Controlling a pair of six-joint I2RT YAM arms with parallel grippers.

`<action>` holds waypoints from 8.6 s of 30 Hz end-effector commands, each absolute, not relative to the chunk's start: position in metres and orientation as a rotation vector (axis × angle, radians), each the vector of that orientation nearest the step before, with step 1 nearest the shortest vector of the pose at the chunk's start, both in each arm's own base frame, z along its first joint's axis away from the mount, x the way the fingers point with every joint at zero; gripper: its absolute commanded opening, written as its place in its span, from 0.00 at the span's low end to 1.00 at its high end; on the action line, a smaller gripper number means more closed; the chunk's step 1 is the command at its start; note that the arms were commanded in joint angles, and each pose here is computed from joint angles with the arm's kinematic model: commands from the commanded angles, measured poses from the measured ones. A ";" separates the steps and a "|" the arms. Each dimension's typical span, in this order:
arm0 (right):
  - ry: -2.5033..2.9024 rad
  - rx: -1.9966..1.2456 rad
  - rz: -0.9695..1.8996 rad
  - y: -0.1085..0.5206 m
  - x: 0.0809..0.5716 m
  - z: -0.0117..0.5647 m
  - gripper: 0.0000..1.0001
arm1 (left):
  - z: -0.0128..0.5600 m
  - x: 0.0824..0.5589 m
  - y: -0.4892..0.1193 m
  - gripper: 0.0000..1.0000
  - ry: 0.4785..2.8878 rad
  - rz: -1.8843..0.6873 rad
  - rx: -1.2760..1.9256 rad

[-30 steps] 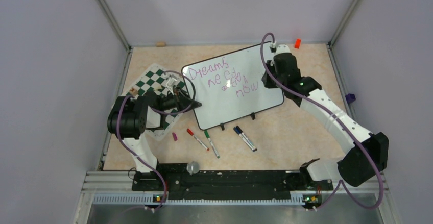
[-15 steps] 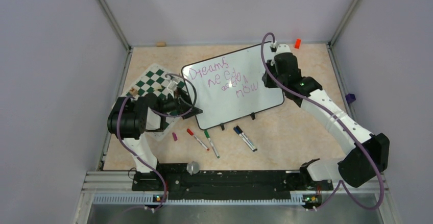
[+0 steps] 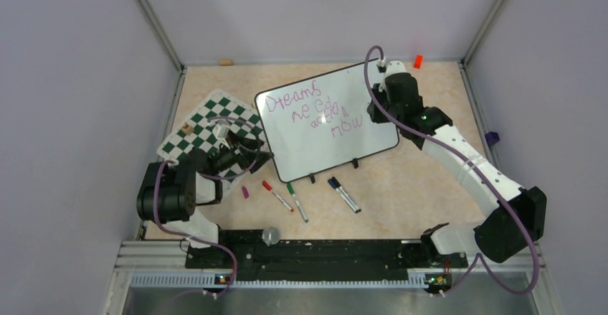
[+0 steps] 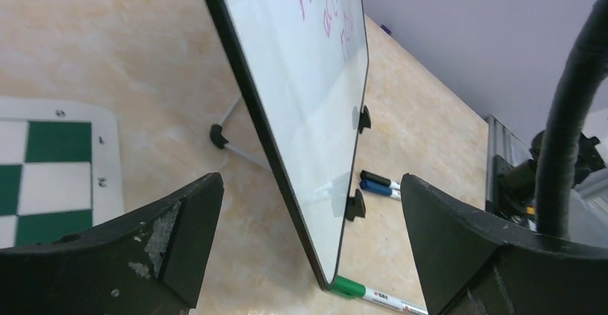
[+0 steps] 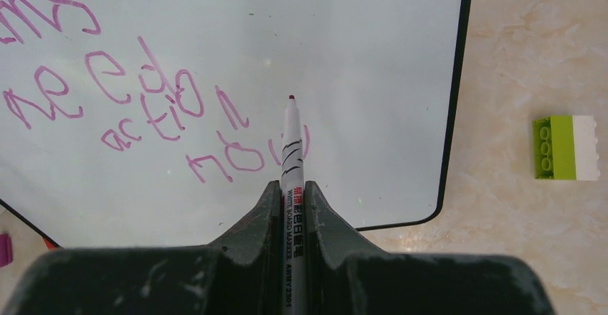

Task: Write a sentence on the whiteboard
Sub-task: Write a sentence on the whiteboard, then close the whiteboard marker at the center of the board.

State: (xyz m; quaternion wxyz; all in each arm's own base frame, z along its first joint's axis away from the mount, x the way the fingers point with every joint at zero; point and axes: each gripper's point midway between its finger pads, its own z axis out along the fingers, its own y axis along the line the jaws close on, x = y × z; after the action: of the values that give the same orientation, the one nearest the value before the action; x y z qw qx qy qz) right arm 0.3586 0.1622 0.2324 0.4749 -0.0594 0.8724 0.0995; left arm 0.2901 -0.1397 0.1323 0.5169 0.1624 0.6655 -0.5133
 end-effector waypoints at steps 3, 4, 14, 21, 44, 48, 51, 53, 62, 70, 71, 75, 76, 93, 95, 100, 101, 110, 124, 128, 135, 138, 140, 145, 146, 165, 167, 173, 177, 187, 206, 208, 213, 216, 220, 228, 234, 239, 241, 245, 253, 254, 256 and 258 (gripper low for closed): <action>2.024 -0.169 0.282 0.172 0.377 0.274 0.00 | 0.170 0.300 -0.124 0.99 1.507 -1.021 0.383; 2.022 -0.172 0.283 0.172 0.379 0.275 0.00 | 0.170 0.305 -0.118 0.99 1.550 -0.975 0.329; 1.994 -0.209 0.290 0.180 0.390 0.297 0.00 | 0.163 0.309 -0.037 0.99 2.289 -0.509 -0.269; 1.991 -0.193 0.344 0.187 0.389 0.306 0.00 | 0.184 0.283 -0.021 0.99 2.328 -0.376 -0.312; 2.013 -0.195 0.390 0.185 0.367 0.307 0.00 | 0.132 0.228 -0.006 0.99 2.524 -0.313 -0.825; 2.028 -0.189 0.403 0.186 0.361 0.300 0.00 | 0.122 0.214 -0.025 0.99 2.679 -0.433 -0.772; 2.035 -0.184 0.407 0.185 0.356 0.296 0.00 | 0.124 0.214 -0.026 0.99 2.658 -0.442 -0.709; 2.039 -0.178 0.409 0.184 0.355 0.294 0.00 | 0.121 0.214 -0.031 0.99 2.675 -0.490 -0.685; 2.043 -0.175 0.427 0.185 0.350 0.292 0.00 | 0.107 0.224 -0.017 0.99 2.534 -0.391 -0.979; 2.072 -0.211 0.414 0.196 0.350 0.289 0.00 | 0.067 0.219 -0.051 0.99 2.667 -0.597 -1.040; 2.076 -0.224 0.412 0.199 0.349 0.289 0.00 | 0.063 0.218 -0.053 0.99 2.666 -0.599 -1.041; 2.100 -0.257 0.407 0.207 0.348 0.293 0.00 | 0.052 0.211 -0.056 0.86 2.650 -0.576 -1.039; 2.105 -0.265 0.405 0.209 0.346 0.294 0.00 | 0.051 0.210 -0.057 0.83 2.647 -0.572 -1.038; 2.049 -0.300 0.419 0.211 0.334 0.318 0.00 | 0.036 0.218 -0.044 0.44 2.650 -0.319 -0.952; 2.044 -0.294 0.423 0.210 0.333 0.317 0.00 | 0.034 0.216 -0.049 0.47 2.695 -0.269 -0.870; 2.036 -0.282 0.427 0.208 0.330 0.319 0.00 | 0.030 0.208 -0.052 0.43 2.753 -0.182 -0.785; 2.035 -0.278 0.426 0.207 0.329 0.319 0.00 | 0.030 0.207 -0.054 0.40 2.759 -0.180 -0.772; 2.025 -0.267 0.424 0.202 0.325 0.323 0.00 | 0.013 0.201 -0.055 0.39 2.834 -0.098 -0.738; 2.026 -0.273 0.420 0.202 0.325 0.324 0.00 | 0.010 0.203 -0.053 0.36 2.838 -0.072 -0.730; 2.023 -0.279 0.422 0.205 0.328 0.326 0.00 | 0.009 0.204 -0.050 0.09 2.841 -0.046 -0.719; 2.018 -0.294 0.426 0.209 0.332 0.331 0.00 | 0.016 0.209 -0.049 0.00 2.822 -0.043 -0.695; 2.025 -0.305 0.445 0.212 0.331 0.333 0.00 | 0.043 0.220 -0.060 0.00 2.774 -0.157 -0.605; 2.045 -0.333 0.497 0.221 0.326 0.332 0.00 | 0.070 0.229 -0.072 0.00 2.713 -0.270 -0.521; 2.079 -0.490 0.651 0.259 0.299 0.342 0.00 | 0.167 0.241 -0.131 0.00 2.411 -0.761 -0.007; 2.078 -0.514 0.669 0.266 0.295 0.344 0.00 | 0.181 0.241 -0.135 0.00 2.361 -0.789 0.046; 2.261 -0.832 1.062 0.368 0.247 0.332 0.00 | 0.242 0.241 -0.165 0.00 1.709 -0.774 0.808; 2.277 -0.834 1.077 0.372 0.247 0.331 0.00 | 0.239 0.240 -0.167 0.00 1.682 -0.759 0.881; 2.345 -0.920 1.150 0.383 0.230 0.323 0.00 | 0.238 0.244 -0.166 0.00 1.649 -0.719 0.944; 2.363 -0.956 1.163 0.387 0.224 0.319 0.00 | 0.236 0.243 -0.168 0.00 1.648 -0.730 0.956; 2.429 -0.965 1.081 0.381 0.221 0.300 0.00 | 0.240 0.241 -0.170 0.00 1.645 -0.738 0.953; 2.406 -0.955 1.089 0.385 0.226 0.297 0.00 | 0.248 0.230 -0.169 0.00 1.612 -0.720 0.981; 2.405 -0.954 1.088 0.385 0.226 0.297 0.00 | 0.246 0.230 -0.169 0.00 1.617 -0.723 0.980; 2.386 -0.944 1.066 0.383 0.229 0.302 0.00 | 0.241 0.230 -0.168 0.00 1.638 -0.714 0.978; 2.389 -0.945 1.069 0.382 0.228 0.301 0.00 | 0.241 0.230 -0.168 0.00 1.640 -0.715 0.976; 2.390 -0.948 1.076 0.383 0.227 0.301 0.00 | 0.240 0.230 -0.168 0.00 1.645 -0.714 0.973; 2.387 -0.953 1.099 0.384 0.224 0.301 0.00 | 0.239 0.230 -0.168 0.00 1.646 -0.713 0.974; 2.370 -0.918 1.052 0.381 0.231 0.305 0.00 | 0.237 0.228 -0.168 0.00 1.654 -0.719 0.974; 2.340 -0.913 1.083 0.383 0.229 0.311 0.00 | 0.234 0.227 -0.167 0.00 1.660 -0.717 0.975; 2.329 -0.916 1.099 0.384 0.228 0.313 0.00 | 0.234 0.227 -0.167 0.00 1.659 -0.719 0.976; 2.314 -0.926 1.133 0.385 0.224 0.315 0.00 | 0.234 0.227 -0.168 0.00 1.661 -0.720 0.976; 2.338 -0.939 1.150 0.384 0.219 0.308 0.00 | 0.235 0.228 -0.168 0.00 1.660 -0.720 0.978; 2.343 -0.939 1.149 0.384 0.218 0.307 0.00 | 0.236 0.229 -0.168 0.00 1.659 -0.719 0.977; 2.348 -0.939 1.145 0.383 0.218 0.305 0.00 | 0.237 0.229 -0.168 0.00 1.654 -0.718 0.979; 2.349 -0.941 1.144 0.383 0.218 0.304 0.00 | 0.237 0.229 -0.169 0.00 1.653 -0.719 0.981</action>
State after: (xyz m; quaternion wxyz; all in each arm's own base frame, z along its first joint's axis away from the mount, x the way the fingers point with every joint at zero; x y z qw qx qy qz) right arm 0.2281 0.3822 0.2752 0.1520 -0.3190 0.8549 0.3799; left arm 0.2278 -0.1664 0.2231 0.4996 0.3962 0.7077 -0.3044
